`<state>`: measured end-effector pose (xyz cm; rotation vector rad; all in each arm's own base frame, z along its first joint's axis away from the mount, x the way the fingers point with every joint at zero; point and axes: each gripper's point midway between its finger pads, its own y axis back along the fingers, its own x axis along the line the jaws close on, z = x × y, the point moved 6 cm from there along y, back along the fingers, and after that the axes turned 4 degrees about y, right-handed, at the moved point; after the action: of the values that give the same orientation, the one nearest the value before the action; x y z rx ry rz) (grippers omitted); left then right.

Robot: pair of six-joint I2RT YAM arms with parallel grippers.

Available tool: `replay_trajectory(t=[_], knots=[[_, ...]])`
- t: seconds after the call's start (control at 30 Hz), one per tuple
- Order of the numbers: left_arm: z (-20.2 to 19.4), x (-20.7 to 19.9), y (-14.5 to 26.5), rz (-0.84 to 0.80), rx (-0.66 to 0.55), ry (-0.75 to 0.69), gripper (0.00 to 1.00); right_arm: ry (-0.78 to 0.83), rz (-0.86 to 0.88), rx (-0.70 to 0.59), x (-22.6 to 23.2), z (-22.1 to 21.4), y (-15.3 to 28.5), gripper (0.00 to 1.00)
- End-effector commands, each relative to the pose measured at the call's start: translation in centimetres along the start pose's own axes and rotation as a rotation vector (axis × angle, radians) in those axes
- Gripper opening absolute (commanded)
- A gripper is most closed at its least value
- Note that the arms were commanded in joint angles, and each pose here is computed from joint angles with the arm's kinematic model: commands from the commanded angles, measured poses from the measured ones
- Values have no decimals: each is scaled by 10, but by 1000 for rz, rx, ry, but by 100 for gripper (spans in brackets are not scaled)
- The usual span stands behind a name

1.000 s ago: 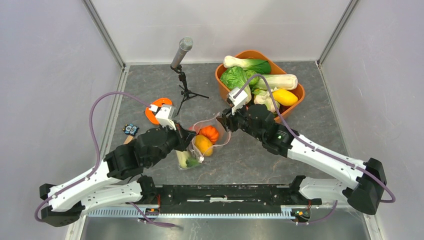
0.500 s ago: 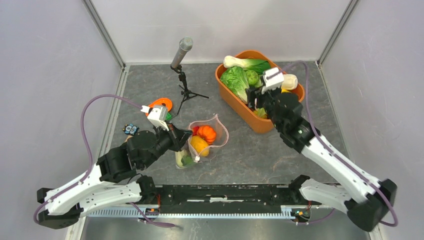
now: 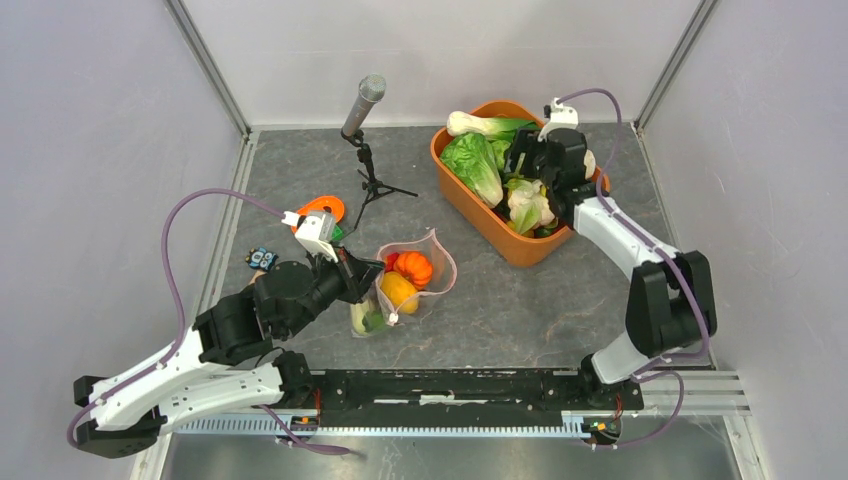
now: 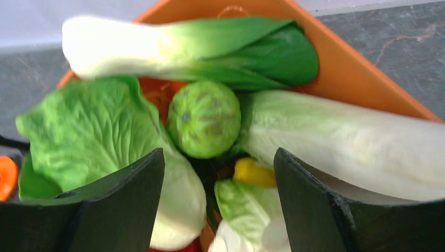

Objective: Place the food in the zip-top bag and seal the zipper
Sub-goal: Pick up the fake vegetable from the bin.

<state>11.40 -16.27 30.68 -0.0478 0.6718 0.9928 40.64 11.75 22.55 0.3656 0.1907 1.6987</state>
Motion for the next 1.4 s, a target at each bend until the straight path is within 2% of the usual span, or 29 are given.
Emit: replay_trajectory(t=[0.0,0.1,0.4,0.63,0.67,0.8,0.87,1.17,1.37], knots=[[15,-6,5,-21,-50,17,2,-158,81,-146,9,47,-23,80],[15,-5,6,-17,-51,15,2,-176,90,-105,9,47,-41,80],[15,-4,7,-8,-53,19,2,-215,52,30,4,0,-73,75],[14,-3,6,-7,-47,17,2,-258,162,86,13,-21,-80,73],[14,-4,7,-9,-47,19,2,-262,177,84,15,-20,-80,71],[14,-3,8,-12,-46,24,2,-263,239,46,17,-7,-70,49],[15,-3,9,-13,-50,27,2,-254,228,13,14,3,-60,43],[13,-4,8,-17,-40,28,2,-176,125,-153,-2,35,-6,39],[12,-5,7,-22,-38,32,2,-122,17,-190,-20,26,29,39]])
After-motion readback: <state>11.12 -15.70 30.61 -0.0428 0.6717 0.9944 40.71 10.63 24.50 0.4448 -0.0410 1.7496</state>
